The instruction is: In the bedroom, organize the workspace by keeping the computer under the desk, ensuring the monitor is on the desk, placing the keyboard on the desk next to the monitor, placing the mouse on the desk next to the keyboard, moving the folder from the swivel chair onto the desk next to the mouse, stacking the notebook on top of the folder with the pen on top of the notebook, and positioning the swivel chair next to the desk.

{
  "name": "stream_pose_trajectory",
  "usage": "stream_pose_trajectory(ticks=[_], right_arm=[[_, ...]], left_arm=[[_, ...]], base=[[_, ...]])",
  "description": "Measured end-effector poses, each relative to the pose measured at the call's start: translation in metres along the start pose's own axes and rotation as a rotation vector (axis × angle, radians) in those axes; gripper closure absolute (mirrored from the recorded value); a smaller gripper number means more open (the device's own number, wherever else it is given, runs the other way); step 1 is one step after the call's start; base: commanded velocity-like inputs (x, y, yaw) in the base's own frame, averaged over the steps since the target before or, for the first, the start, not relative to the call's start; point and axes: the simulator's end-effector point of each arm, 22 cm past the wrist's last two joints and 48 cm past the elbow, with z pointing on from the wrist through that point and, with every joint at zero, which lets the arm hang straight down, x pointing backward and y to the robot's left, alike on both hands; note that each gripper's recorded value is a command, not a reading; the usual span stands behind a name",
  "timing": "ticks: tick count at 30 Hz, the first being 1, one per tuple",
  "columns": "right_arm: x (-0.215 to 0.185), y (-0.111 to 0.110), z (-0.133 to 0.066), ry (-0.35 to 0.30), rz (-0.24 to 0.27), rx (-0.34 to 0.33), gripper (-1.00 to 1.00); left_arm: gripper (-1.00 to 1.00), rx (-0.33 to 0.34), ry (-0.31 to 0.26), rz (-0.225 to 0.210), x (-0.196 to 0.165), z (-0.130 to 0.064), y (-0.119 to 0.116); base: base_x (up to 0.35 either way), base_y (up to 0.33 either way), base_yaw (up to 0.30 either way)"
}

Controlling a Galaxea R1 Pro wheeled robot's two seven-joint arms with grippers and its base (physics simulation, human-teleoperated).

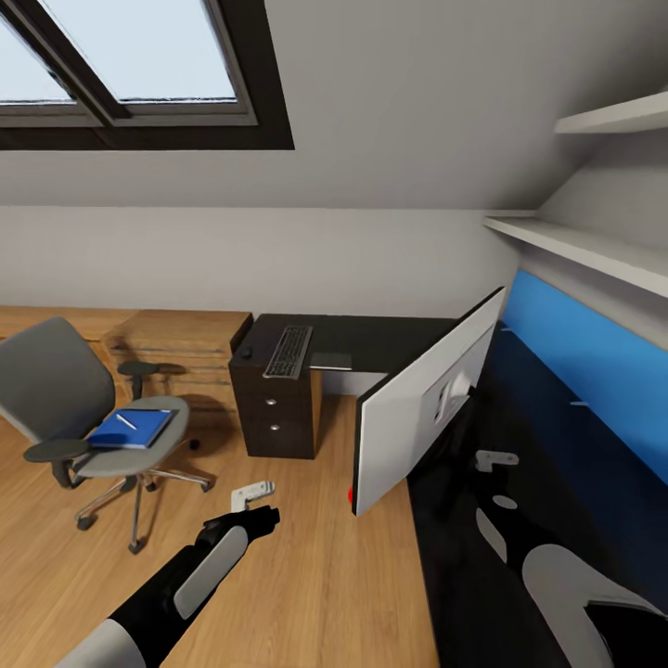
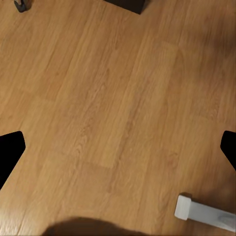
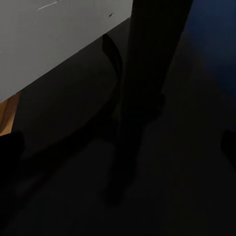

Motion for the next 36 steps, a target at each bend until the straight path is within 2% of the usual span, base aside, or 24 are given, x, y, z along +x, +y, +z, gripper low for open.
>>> stream_pose_trajectory(ticks=[9,11,14,16,19,22,27,36], right_arm=[[0.003,-0.010,0.001,0.007,0.002,0.017,-1.00],[0.005,-0.023,0.001,0.014,-0.003,0.036,-1.00],[0.013,-0.037,0.001,0.034,-0.008,0.057,-1.00],[0.015,-0.039,0.001,0.041,-0.009,0.059,-1.00],[0.024,-0.043,0.000,0.092,-0.015,0.073,-1.00],[0.019,-0.044,0.003,0.101,-0.015,0.083,-1.00],[-0.007,-0.064,0.012,0.128,-0.016,0.136,-1.00],[-0.012,-0.069,0.013,0.132,-0.019,0.147,-1.00]], left_arm=[[-1.00,-0.004,0.003,0.001,0.000,0.001,0.003],[-1.00,-0.004,0.003,0.001,0.000,0.001,0.003],[-1.00,-0.004,0.003,0.001,0.001,0.001,0.003],[-1.00,-0.004,0.003,0.001,0.001,0.001,0.003],[-1.00,-0.004,0.003,0.000,0.000,0.001,0.003],[-1.00,-0.006,0.003,-0.001,0.000,0.001,0.004],[-1.00,-0.005,0.003,0.000,0.000,0.001,0.004],[-1.00,-0.005,0.003,0.001,0.000,0.001,0.004]], base=[[0.019,0.000,0.000],[0.001,0.000,0.000],[0.000,0.000,0.000],[0.000,0.000,0.000],[0.000,0.000,0.000],[0.000,0.000,0.000],[0.000,0.000,0.000],[0.000,0.000,0.000]])
